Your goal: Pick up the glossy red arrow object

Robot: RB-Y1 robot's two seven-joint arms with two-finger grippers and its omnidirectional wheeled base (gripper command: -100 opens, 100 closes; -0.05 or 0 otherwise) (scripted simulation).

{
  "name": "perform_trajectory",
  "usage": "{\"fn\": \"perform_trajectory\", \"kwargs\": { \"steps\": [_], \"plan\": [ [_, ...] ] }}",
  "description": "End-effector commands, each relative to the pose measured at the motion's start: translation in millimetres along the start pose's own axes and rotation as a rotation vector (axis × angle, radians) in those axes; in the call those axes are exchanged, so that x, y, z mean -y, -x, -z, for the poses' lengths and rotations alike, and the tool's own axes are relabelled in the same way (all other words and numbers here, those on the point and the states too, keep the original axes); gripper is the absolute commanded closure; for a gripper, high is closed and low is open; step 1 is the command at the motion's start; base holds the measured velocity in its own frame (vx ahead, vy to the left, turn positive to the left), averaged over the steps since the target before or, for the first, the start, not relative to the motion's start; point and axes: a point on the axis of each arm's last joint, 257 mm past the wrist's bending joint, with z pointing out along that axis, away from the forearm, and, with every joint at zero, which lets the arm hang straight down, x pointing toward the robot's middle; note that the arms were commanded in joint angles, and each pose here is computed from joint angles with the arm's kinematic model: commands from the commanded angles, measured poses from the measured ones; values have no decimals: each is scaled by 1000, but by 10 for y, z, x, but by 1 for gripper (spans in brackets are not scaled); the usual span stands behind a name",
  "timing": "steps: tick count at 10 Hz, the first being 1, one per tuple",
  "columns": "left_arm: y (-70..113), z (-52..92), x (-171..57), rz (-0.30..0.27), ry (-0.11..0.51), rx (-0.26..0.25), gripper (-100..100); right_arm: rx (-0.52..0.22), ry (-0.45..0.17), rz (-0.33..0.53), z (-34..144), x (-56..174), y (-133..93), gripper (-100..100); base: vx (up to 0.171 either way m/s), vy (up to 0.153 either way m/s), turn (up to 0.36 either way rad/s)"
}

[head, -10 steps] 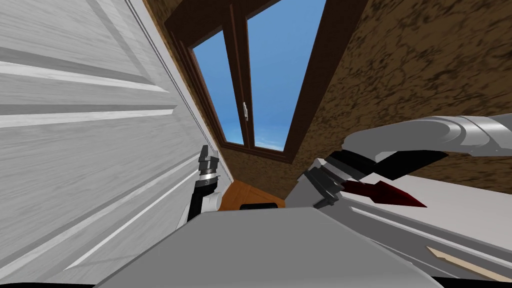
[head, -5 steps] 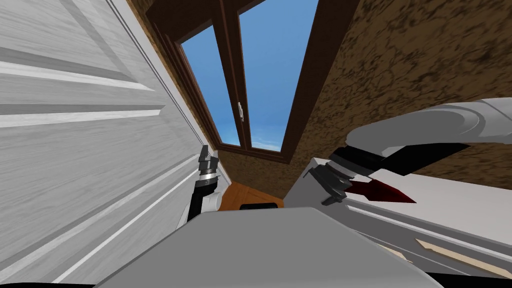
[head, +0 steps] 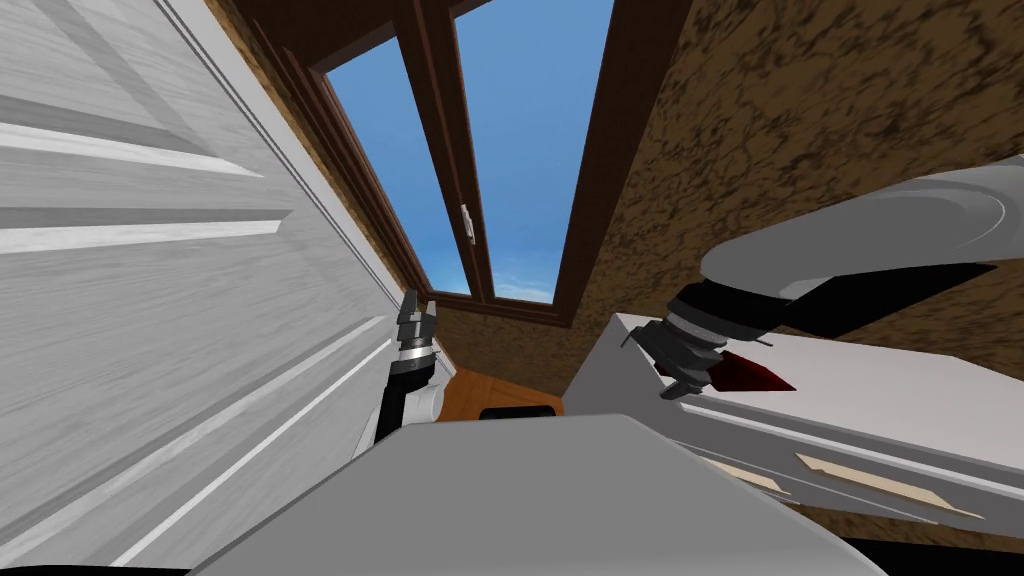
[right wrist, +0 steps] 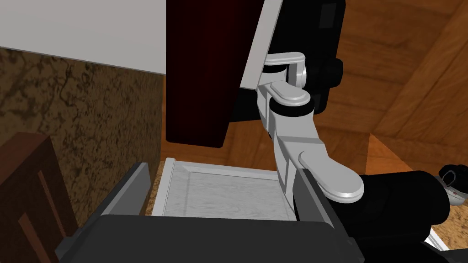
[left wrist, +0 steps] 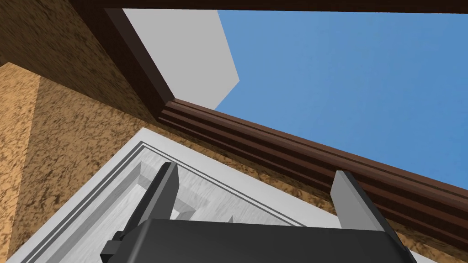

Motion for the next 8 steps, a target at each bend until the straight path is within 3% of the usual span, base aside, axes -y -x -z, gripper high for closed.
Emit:
{"fn": "perform_trajectory", "kwargs": {
  "steps": [1, 8],
  "plan": [
    [0, 0, 0, 0, 0, 0, 0, -52, -16, 1, 64, 18, -86, -100, 22, -17, -82],
    [0, 0, 0, 0, 0, 0, 0, -283, -125, 7, 512, 208, -536, -100, 17, -28, -130]
  ]
}}
